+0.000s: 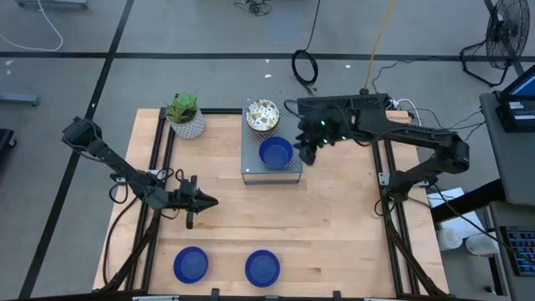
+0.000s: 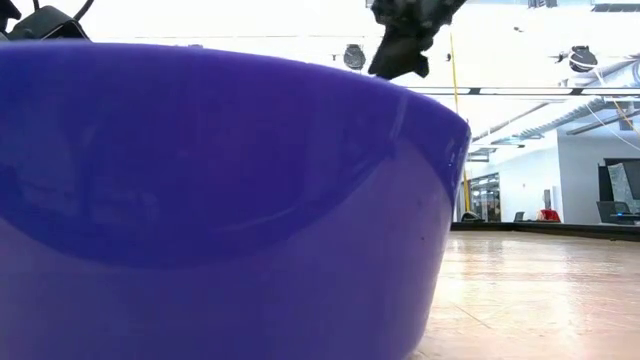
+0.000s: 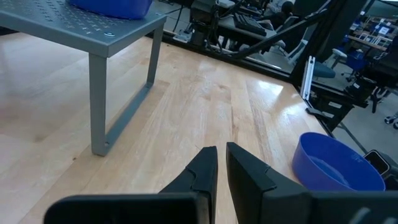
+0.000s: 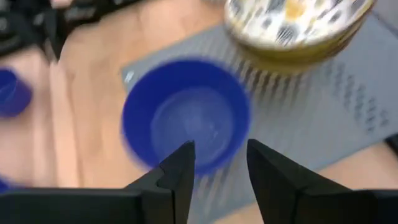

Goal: Pick & Place Mini bowls
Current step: Stack the left blue bowl on the blue bowl on the shelf

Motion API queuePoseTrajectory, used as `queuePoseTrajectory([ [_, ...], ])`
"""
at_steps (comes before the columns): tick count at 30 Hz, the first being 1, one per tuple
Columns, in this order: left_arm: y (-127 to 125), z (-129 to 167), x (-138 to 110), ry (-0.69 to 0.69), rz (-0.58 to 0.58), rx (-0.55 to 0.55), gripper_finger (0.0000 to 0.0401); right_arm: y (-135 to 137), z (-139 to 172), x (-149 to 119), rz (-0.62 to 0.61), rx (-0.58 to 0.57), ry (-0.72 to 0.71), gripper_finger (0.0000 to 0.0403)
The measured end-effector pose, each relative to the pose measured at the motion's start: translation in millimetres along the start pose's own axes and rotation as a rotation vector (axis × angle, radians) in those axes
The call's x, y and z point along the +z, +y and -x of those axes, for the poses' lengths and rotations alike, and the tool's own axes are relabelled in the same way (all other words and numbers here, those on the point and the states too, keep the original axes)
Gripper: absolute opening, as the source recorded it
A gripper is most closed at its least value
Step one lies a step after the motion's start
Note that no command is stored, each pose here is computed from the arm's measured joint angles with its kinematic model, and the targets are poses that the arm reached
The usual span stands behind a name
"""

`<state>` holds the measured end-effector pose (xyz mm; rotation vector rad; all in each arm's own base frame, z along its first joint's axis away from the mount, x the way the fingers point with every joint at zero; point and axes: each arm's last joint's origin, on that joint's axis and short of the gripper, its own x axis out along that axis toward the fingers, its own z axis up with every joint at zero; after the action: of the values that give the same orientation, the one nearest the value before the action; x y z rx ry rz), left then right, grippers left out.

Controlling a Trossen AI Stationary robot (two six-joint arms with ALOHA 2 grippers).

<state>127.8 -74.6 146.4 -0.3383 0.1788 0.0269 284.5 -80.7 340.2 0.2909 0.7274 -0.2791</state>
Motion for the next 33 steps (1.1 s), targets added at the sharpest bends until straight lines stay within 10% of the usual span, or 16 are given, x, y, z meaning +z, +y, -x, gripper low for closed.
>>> queuePoseTrajectory([
  [9,-4.2,0.4,8.6,-0.073,0.163,-0.043,0.0037,26.1,33.1,-72.7,0.019,0.132,-0.046,0.0114],
  [21,-5.6,0.8,13.8,-0.122,0.139,-0.052,0.0037,15.0,54.6,-186.8,0.043,0.411,-0.468,0.0090],
  [33,-4.9,0.7,13.6,-0.126,0.136,-0.034,0.0037,-3.6,60.5,-230.1,0.147,0.442,-0.679,0.0052],
])
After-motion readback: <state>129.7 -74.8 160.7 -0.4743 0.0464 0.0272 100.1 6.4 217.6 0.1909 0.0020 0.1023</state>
